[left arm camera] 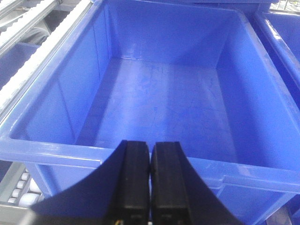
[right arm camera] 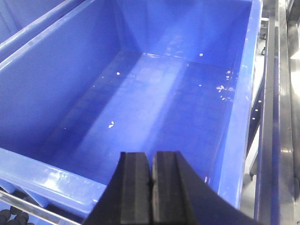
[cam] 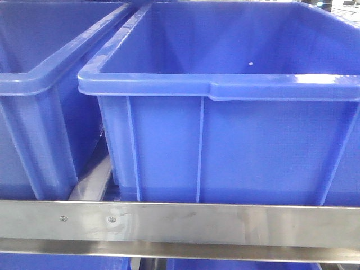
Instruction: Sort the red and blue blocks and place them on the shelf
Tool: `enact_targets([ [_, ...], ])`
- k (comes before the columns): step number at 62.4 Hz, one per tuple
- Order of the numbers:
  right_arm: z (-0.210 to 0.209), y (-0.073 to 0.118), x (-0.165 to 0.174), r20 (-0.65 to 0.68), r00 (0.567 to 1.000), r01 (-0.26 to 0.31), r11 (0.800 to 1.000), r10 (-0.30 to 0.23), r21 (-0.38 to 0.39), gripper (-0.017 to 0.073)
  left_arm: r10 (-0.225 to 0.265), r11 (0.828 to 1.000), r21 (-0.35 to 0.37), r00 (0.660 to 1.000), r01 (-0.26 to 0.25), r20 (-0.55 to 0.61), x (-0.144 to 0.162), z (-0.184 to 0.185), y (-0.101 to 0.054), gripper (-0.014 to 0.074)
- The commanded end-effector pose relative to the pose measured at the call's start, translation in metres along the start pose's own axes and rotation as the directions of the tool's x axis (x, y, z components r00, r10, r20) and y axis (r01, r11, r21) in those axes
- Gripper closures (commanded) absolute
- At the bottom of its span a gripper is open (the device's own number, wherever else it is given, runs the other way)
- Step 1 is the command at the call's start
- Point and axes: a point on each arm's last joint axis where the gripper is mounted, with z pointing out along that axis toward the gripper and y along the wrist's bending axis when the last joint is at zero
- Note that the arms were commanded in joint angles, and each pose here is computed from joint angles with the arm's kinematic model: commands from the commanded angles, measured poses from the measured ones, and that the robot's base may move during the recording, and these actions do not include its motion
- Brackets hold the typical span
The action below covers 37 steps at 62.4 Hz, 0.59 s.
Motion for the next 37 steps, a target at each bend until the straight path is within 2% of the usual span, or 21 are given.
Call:
enact_targets([
  [1, -0.003, 0.001, -0.017, 0.112, 0.994, 0.021, 1.0, -0.02, -0.005, 0.0491, 0.003, 1.0, 0.026, 0.996, -0.005, 0.091, -0.014, -0.003, -0.003, 0.0459],
  [21, -0.003, 0.001, -0.017, 0.11, 0.994, 0.022, 1.0, -0.021, -0.005, 0.0491, 0.003, 1.0, 0.026, 0.996, -0.005, 0.091, -0.014, -0.003, -0.003, 0.0459],
  [27, -0.011, 0.0, -0.018, 0.144, 0.989, 0.026, 1.0, -0.026, 0.003, 0.0491, 0.003, 1.0, 0.026, 0.996, -0.005, 0.091, -0.014, -0.003, -0.003, 0.0459],
  [37, -0.022, -0.008, -0.011, 0.201, 0.98, -0.023, 0.996, 0.004, 0.089, 0.0491, 0.003, 1.0, 0.026, 0.996, -0.005, 0.091, -0.014, -0.003, -0.003, 0.0459],
])
